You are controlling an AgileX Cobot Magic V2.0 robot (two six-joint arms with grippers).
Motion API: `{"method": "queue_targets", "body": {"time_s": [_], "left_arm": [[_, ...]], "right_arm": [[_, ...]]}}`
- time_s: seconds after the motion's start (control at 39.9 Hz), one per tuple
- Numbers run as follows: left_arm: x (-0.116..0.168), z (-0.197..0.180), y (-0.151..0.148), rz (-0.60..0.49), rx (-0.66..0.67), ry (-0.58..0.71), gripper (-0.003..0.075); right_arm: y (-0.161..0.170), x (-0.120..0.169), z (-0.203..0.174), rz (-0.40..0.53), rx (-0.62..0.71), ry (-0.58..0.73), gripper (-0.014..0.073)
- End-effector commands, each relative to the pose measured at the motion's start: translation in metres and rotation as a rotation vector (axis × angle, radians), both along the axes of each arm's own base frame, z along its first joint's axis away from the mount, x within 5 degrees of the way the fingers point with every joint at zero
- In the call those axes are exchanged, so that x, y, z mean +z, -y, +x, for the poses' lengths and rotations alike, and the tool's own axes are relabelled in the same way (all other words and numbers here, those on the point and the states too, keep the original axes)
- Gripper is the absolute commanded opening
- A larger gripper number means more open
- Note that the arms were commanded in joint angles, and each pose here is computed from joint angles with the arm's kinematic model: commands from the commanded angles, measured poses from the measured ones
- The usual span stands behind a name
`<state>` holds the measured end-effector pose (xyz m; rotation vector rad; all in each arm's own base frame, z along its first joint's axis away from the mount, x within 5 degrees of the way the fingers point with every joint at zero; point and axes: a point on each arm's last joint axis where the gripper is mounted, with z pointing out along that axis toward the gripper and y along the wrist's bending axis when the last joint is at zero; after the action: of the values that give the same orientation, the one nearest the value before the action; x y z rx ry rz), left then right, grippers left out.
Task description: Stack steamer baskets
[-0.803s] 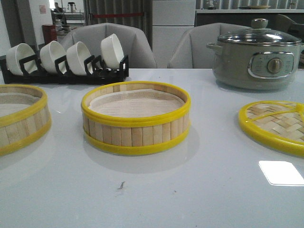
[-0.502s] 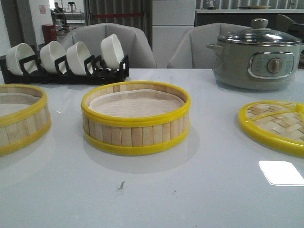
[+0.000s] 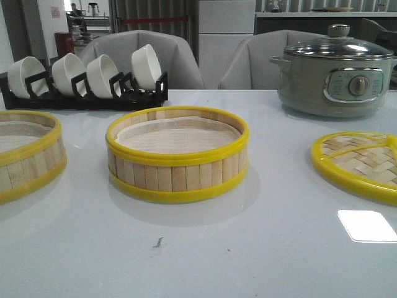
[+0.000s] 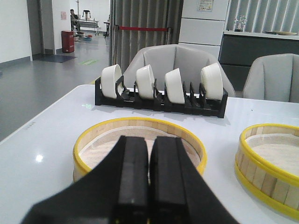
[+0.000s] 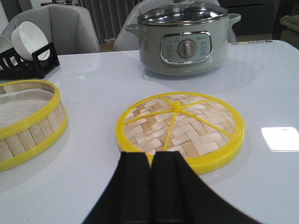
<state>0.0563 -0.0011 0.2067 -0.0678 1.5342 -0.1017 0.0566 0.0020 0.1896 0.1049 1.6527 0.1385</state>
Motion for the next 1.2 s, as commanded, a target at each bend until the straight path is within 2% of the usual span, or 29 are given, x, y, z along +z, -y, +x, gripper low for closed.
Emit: {"method": "queue_targets", "body": {"time_s": [0.0, 0.13, 0.25, 0.33, 0.45, 0.6, 0.7, 0.88, 1.18], "left_arm": [[0.007, -0.002, 0.000, -0.003, -0.008, 0.087, 0.0091], [0.009, -0.002, 0.000, -0.005, -0.008, 0.092, 0.0091], [0.029, -0.004, 0.000, -0.021, -0.009, 0.099, 0.0091], [0.057, -0.006, 0.000, -0.021, -0.009, 0.094, 0.0091], [0.110, 0.000, -0.001, 0.045, 0.009, 0.030, 0.0091], [0.174, 0.031, -0.003, 0.104, 0.040, -0.104, 0.0091], [0.197, 0.058, -0.002, 0.124, 0.033, -0.200, 0.0091], [0.198, 0.093, -0.001, 0.128, 0.031, -0.352, 0.0091], [0.192, 0.106, 0.000, 0.133, 0.029, -0.386, 0.0091]], "right_arm": [[0.001, 0.014, -0.002, -0.015, -0.007, 0.125, 0.0056], [0.001, 0.014, -0.002, -0.015, -0.007, 0.125, 0.0056], [0.001, 0.014, -0.002, -0.015, -0.007, 0.125, 0.0056], [0.001, 0.014, -0.002, -0.015, -0.007, 0.125, 0.0056], [0.001, 0.014, -0.002, -0.015, -0.007, 0.125, 0.0056], [0.001, 0.014, -0.002, -0.015, -0.007, 0.125, 0.0056], [0.001, 0.014, -0.002, -0.015, -0.007, 0.125, 0.0056], [0.001, 0.014, -0.002, -0.015, -0.007, 0.125, 0.0056], [0.001, 0.014, -0.002, -0.015, -0.007, 0.125, 0.0056]]}}
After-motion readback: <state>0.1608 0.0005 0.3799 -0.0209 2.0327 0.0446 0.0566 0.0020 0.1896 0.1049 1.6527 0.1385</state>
